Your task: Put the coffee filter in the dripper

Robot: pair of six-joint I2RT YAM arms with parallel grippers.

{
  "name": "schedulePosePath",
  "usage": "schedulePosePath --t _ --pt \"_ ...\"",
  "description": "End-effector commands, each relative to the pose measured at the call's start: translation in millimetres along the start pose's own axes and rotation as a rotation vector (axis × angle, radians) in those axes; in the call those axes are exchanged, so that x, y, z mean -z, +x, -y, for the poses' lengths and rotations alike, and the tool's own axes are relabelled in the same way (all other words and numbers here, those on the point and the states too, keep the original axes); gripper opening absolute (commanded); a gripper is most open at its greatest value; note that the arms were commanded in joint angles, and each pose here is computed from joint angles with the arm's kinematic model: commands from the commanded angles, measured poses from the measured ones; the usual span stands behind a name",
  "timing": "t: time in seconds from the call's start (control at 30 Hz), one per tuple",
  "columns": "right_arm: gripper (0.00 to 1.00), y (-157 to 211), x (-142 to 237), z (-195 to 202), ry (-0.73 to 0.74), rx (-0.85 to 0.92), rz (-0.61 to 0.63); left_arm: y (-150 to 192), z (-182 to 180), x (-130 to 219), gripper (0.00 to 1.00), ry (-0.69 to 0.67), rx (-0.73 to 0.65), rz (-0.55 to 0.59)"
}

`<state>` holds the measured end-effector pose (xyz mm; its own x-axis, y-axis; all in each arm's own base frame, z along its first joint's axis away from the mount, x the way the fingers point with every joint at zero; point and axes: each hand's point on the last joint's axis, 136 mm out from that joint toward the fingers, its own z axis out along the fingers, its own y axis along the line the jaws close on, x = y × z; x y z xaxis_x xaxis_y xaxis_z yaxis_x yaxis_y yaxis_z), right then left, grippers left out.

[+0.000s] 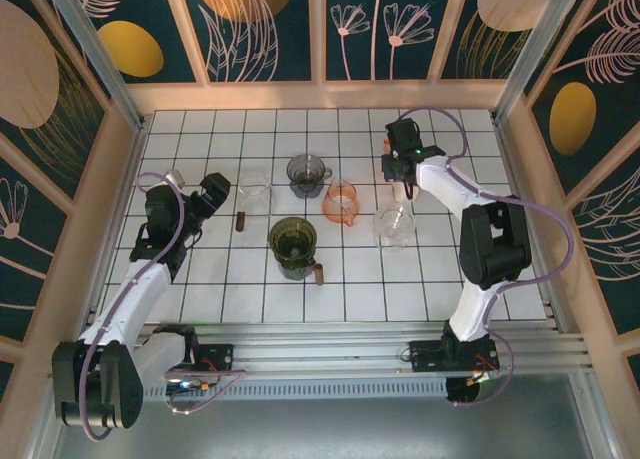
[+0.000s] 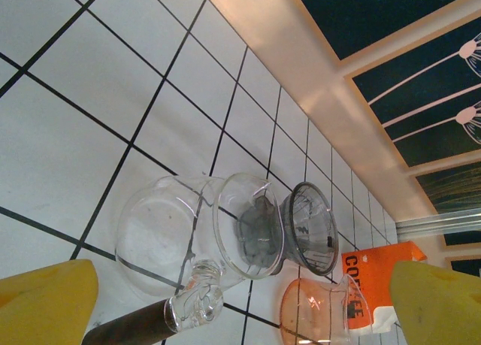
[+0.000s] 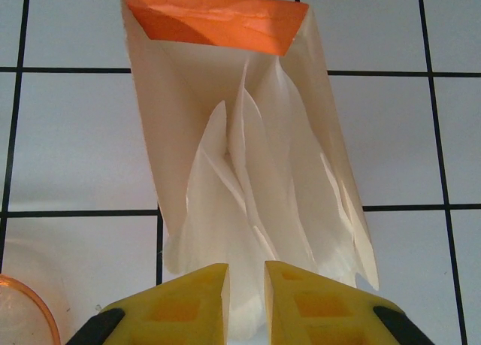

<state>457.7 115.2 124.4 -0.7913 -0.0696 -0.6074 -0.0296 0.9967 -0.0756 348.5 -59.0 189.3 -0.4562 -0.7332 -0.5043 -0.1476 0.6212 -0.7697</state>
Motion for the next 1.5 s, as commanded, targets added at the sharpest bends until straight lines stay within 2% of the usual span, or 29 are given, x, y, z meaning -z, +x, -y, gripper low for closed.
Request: schedulePosePath --t 0.0,0.63,0.87,1.0,1.47 --pt "0.2 6.6 -5.5 5.0 0.038 0.023 -0.009 -0.2 1.9 -1.2 0.99 0.015 -0.018 0.003" --pt "0.19 14.9 -16.6 7.6 0.058 0.036 -0.032 -0.6 1.2 -1.2 0.99 0.011 -0.018 0.005" --pt "0.1 13.5 -14.5 10.1 0.069 0.037 -0.026 -0.4 0.6 -1.4 0.99 0.01 -0.019 0.005" --pt "0.01 10.7 -10.0 11.1 0.072 0.034 -0.013 0.8 0.8 -1.9 0.99 0.013 -0.018 0.001" --pt "0.0 -6.7 25.2 9.2 0.026 -0.005 0.07 0.8 1.4 -1.2 0.99 0.018 -0.017 0.002"
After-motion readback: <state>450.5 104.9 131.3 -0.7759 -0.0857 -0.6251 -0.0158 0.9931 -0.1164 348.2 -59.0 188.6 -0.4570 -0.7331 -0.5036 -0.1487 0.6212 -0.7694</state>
